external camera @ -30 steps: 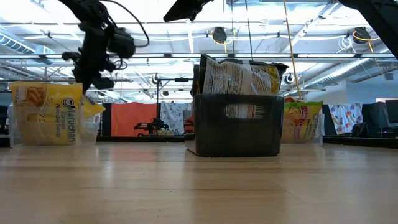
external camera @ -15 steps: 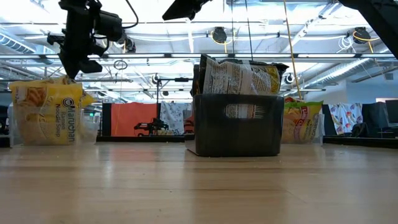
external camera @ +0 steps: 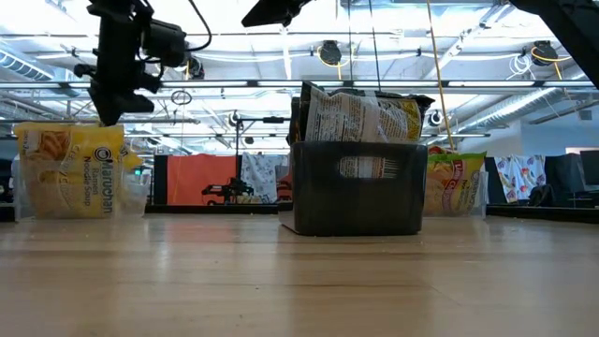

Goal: Sort Maruchan noodles
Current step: Put the bottom yellow noodle pack into the left transparent bin

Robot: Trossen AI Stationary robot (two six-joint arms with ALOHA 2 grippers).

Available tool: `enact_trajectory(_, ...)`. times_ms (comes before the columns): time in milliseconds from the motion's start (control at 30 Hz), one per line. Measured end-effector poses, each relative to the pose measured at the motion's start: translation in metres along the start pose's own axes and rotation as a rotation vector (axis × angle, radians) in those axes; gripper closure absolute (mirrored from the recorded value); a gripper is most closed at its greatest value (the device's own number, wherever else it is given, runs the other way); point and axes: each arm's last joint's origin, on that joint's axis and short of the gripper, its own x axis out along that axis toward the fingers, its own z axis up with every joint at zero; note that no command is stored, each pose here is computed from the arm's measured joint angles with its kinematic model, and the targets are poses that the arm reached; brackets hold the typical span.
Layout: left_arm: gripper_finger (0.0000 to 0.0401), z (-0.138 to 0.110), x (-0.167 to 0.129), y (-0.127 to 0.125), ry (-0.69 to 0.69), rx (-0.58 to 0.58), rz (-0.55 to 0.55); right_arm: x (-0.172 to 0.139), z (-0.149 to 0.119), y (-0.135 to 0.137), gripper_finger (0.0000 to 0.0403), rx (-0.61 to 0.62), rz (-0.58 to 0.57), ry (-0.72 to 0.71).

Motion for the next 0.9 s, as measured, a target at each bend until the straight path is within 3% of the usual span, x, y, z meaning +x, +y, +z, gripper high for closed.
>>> enact_trajectory(500,0.0398,0.003,-0.067,0.009,-0.087,0.322,-0.173,-0.001,0.001,-0.008,0.0403,-0.047,-0.03,-0.031)
enact_trajectory(700,0.0398,-0.008,-0.068,0.008,0.03,0.391,-0.28,-0.003,-0.003,-0.014,0.0403,-0.037,-0.044,-0.026)
enact_trajectory(900,0.0398,-0.01,-0.068,0.003,0.051,0.446,-0.385,-0.004,-0.004,-0.018,0.0403,-0.033,-0.053,-0.026)
